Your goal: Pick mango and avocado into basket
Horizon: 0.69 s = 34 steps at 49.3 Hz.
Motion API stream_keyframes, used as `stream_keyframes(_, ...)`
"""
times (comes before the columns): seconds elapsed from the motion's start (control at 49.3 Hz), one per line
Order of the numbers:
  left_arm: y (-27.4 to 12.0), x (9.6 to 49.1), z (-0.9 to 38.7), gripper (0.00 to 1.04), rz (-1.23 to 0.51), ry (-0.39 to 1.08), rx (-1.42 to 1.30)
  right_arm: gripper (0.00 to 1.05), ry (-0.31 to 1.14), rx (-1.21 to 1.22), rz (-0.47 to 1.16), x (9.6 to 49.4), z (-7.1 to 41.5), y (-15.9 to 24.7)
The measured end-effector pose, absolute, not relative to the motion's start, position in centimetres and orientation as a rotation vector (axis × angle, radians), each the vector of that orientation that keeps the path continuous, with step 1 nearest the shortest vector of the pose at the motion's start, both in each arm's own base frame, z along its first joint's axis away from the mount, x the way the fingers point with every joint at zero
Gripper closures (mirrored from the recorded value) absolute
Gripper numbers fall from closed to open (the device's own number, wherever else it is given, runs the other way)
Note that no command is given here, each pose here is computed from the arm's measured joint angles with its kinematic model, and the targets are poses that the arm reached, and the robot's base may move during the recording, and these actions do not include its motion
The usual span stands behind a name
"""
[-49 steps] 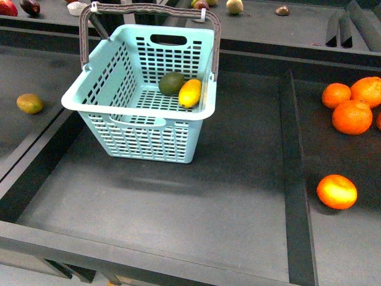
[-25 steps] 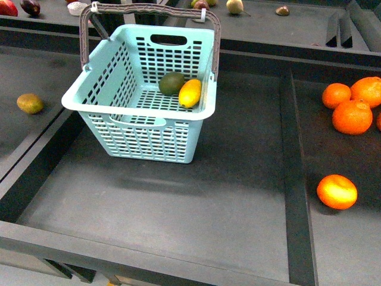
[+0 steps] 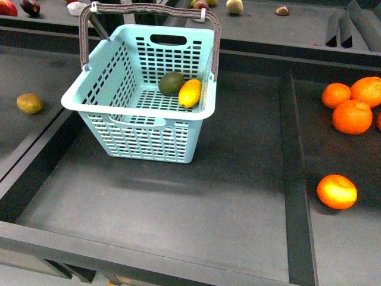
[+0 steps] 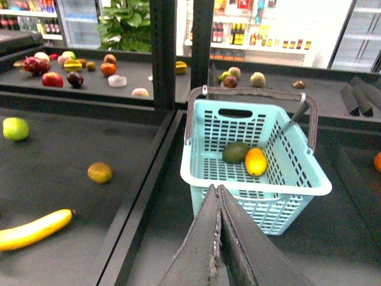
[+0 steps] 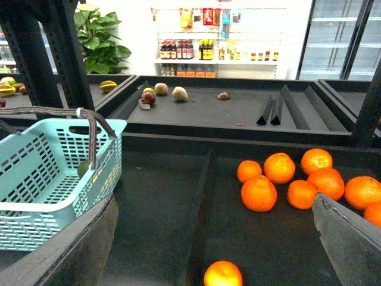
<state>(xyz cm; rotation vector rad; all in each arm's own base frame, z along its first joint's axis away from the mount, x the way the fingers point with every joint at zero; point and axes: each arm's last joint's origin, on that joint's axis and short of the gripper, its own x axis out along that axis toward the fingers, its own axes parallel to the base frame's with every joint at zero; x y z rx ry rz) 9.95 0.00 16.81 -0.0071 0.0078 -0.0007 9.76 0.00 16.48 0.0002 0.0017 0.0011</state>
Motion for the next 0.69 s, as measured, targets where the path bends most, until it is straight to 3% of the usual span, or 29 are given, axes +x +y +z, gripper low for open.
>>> stream_keyframes(0.527, 0.0, 9.68, 16.97, 1.02, 0.0, -0.017, -0.007, 0.08, 0.002, 0.0, 0.001, 9.76, 16.48, 0.0)
stream_keyframes(0.588, 0.0, 9.68, 16.97, 0.92, 0.0, -0.017, -0.007, 0.08, 0.002, 0.0, 0.001, 9.76, 16.48, 0.0)
stream_keyframes(0.689, 0.0, 9.68, 16.97, 0.64, 0.0, -0.017, -0.007, 0.08, 0.002, 0.0, 0.001, 9.76, 16.48, 0.0)
